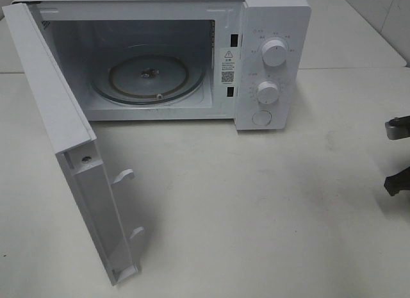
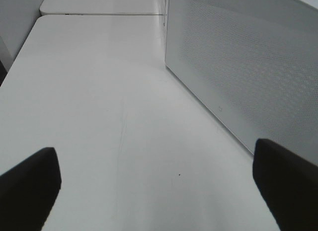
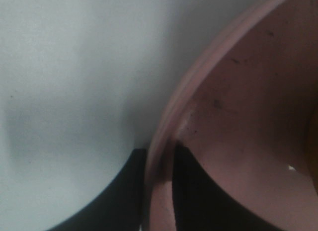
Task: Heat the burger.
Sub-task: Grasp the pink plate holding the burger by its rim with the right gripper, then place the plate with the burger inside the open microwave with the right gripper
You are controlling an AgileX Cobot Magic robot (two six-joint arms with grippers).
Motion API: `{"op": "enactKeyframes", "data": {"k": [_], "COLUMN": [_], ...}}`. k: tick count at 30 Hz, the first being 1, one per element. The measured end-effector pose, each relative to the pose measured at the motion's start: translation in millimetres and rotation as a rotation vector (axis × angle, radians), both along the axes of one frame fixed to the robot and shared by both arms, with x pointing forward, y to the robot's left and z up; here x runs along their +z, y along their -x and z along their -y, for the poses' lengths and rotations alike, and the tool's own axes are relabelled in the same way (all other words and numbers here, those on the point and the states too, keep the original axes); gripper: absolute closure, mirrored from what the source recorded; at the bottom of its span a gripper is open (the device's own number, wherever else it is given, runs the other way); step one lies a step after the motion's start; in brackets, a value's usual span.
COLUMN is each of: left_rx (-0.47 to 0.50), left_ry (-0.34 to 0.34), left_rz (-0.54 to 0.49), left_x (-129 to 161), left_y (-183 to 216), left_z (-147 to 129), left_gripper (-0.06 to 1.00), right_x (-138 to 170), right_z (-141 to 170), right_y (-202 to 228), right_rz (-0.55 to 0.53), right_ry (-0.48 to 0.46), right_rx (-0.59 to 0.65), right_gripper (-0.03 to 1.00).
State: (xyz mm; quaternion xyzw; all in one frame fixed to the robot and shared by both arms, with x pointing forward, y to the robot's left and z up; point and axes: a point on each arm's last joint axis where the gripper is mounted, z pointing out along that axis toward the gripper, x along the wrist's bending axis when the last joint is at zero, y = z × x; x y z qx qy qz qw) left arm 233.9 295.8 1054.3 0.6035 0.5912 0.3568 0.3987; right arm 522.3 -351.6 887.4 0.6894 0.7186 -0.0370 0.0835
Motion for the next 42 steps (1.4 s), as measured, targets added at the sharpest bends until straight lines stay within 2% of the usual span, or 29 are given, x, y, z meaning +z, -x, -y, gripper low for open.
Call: {"op": "enactKeyframes", "data": {"k": [8, 12, 18, 33, 42], "left_rx": [0.000, 0.000, 0.000, 0.000, 0.000], "left_ry": [0.000, 0.000, 0.000, 0.000, 0.000], "left_rz": [0.000, 0.000, 0.000, 0.000, 0.000], "left_x": [0, 0, 0, 0, 0], "left_y": [0, 0, 0, 0, 0], "left_z": [0, 0, 0, 0, 0], "left_gripper": [-0.03, -0.03, -0.03, -0.03, -0.03], "right_x": [2, 7, 11, 11, 28], "right_z": [-8, -16, -27, -62, -78], "right_y": [-2, -2, 0, 9, 22], "right_rz": [-0.002, -0.003, -0.014, -0.025, 0.017], "right_ry": [0.025, 0.078, 0.146, 0.230, 0.261], "right_rx": [0.015, 0.021, 0.041, 0.137, 0.193], "right_gripper": [0.81, 0.87, 0.90, 0.90, 0.90]}}
